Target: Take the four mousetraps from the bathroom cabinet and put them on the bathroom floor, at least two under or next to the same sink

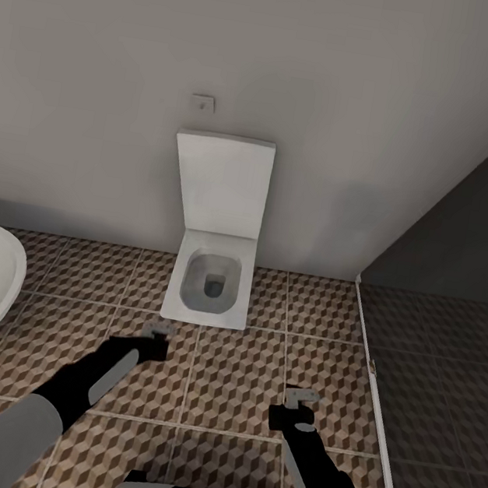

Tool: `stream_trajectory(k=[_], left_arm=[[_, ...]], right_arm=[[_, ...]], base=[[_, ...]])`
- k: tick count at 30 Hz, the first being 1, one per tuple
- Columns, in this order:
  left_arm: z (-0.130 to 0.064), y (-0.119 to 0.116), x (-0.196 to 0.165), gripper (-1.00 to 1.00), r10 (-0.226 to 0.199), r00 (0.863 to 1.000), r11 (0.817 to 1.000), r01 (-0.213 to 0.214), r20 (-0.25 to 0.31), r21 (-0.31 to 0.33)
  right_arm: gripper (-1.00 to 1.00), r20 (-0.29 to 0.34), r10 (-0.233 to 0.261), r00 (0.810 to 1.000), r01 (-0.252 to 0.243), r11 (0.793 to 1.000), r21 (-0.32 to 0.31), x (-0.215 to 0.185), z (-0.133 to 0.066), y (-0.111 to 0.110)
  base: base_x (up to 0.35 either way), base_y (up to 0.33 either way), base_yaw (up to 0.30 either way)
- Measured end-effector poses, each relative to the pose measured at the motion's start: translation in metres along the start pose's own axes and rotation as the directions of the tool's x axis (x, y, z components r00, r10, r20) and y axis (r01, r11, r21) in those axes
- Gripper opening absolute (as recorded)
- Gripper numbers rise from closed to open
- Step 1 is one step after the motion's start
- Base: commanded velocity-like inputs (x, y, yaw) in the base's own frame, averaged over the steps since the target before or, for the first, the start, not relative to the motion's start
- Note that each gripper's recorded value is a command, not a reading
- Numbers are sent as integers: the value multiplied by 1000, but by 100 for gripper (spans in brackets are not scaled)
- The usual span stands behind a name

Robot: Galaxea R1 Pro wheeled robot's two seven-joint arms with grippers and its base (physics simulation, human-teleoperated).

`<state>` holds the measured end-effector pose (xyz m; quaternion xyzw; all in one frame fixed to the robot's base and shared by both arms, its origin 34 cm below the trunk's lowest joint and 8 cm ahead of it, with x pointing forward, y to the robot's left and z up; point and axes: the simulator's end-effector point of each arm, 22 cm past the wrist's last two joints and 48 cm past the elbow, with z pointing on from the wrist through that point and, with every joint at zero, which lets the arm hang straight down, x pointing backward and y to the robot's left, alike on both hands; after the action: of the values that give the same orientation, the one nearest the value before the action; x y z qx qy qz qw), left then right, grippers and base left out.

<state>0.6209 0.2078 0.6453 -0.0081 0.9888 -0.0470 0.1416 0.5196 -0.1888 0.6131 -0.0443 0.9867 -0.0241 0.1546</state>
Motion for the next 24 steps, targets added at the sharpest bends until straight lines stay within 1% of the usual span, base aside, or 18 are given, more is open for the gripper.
stream_trajectory(k=[4,9,12,18,24], left_arm=[[-1,1,-2,-100,3,1000,1000,-3,4,-1],[0,3,1,-100,1,1000,1000,-1,-4,-4],[3,3,8,-100,-2,1000,1000,1,-17,-6],[7,-7,20,-100,-9,999,1000,9,-43,2],[8,-10,22,-100,-11,999,1000,11,-48,6]], right_arm=[[-100,5,1,1000,-1,1000,-1,-2,0,0],[-100,55,7,998,-7,1000,-2,-24,-5,-2],[-100,76,11,997,-11,1000,-2,-34,-8,-2],[-100,83,13,996,-12,1000,-3,-38,-9,-2],[-100,84,15,996,-15,1000,-5,-38,-9,-1]], base=[[0,0,0],[0,0,0],[0,0,0],[0,0,0],[0,0,0]])
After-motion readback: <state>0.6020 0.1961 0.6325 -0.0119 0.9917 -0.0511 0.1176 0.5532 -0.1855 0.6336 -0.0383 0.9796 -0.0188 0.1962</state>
